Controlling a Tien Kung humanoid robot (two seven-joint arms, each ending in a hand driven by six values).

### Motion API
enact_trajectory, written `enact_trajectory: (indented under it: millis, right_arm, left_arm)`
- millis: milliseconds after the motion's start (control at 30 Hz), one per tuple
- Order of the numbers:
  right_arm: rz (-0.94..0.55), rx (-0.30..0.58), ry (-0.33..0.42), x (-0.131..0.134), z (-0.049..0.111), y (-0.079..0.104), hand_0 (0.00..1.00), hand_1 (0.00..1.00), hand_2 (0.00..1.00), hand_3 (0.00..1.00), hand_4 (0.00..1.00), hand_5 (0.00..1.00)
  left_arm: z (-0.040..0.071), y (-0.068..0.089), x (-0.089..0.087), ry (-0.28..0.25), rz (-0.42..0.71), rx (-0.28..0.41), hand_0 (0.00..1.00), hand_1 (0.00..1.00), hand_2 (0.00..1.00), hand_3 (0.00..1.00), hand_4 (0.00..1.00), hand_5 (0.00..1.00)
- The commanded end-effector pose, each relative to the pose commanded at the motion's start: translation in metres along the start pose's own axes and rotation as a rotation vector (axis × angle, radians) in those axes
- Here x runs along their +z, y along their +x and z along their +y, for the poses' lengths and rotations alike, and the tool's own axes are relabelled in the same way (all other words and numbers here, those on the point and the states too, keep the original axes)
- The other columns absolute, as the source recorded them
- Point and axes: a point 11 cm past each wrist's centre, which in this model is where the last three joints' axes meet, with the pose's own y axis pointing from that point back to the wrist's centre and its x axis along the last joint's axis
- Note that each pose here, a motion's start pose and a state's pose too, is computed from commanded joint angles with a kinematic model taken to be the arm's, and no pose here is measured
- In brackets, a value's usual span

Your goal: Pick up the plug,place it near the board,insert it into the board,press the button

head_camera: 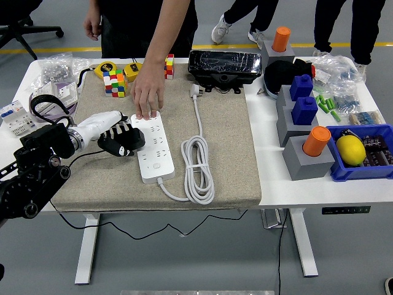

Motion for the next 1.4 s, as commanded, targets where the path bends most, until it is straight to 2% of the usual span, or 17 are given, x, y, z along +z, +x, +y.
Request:
enact_trajectory:
  millis: [533,567,733,767,933,967,1133,1167,1400]
  right_arm:
    - [0.0,0.0,0.0,0.001,-0.0001,0.0004,0.771,0.757,0.754,0.771,0.998,0.998]
    - [0.0,0.0,0.0,0.0011,-0.0002,0.0006,0.771,0.757,0.754,0.772,0.998,0.998]
    - [0.0,0.0,-0.003,0.0018,-0.0002,0.0009,0.771,0.757,0.754,0.772,0.998,0.998]
    - [0.0,-0.001,-0.002,0.0016,-0.0002,0.0007,0.771,0.757,0.754,0.771,0.998,0.998]
    - [-0.002,-0.006,0.0,0.0004,-0.0001,-0.0004,0.771,0.757,0.754,0.771,0.998,0.998]
    - [-0.002,-0.007,0.0,0.0001,0.0,-0.0006,0.77,0.756,0.754,0.77,0.998,0.998]
    - [-0.003,-0.01,0.0,-0.0003,0.0,-0.0011,0.77,0.756,0.754,0.77,0.998,0.998]
    - [-0.004,-0.01,0.0,-0.0005,0.0,-0.0011,0.771,0.755,0.754,0.77,0.998,0.998]
    - [-0.004,-0.008,0.002,-0.0012,0.0,-0.0003,0.771,0.754,0.752,0.771,0.998,0.998]
  left_arm:
    - [0.0006,-0.0041,-0.0021,0.005,-0.004,-0.012,0.314,0.416,0.351,0.434,0.763,0.101]
    - [0.0007,-0.0042,-0.0023,0.005,-0.003,-0.012,0.327,0.446,0.398,0.462,0.778,0.112]
    - [0.001,-0.0037,-0.0033,0.005,0.001,-0.011,0.327,0.446,0.398,0.462,0.778,0.112]
    - [0.001,-0.0034,-0.0034,0.005,0.001,-0.01,0.372,0.506,0.553,0.533,0.839,0.115]
    - [0.0009,-0.0027,-0.004,0.006,0.003,-0.011,0.372,0.506,0.553,0.533,0.839,0.115]
    - [0.0008,-0.0027,-0.004,0.006,0.003,-0.012,0.414,0.584,0.599,0.592,0.907,0.118]
    - [0.0006,-0.002,-0.0039,0.006,0.003,-0.012,0.414,0.584,0.599,0.592,0.907,0.118]
    - [0.0005,-0.0019,-0.0044,0.007,0.002,-0.011,0.519,0.681,0.655,0.642,0.958,0.123]
    - [0.0007,-0.0023,-0.005,0.009,-0.001,-0.016,0.531,0.691,0.671,0.656,0.973,0.129]
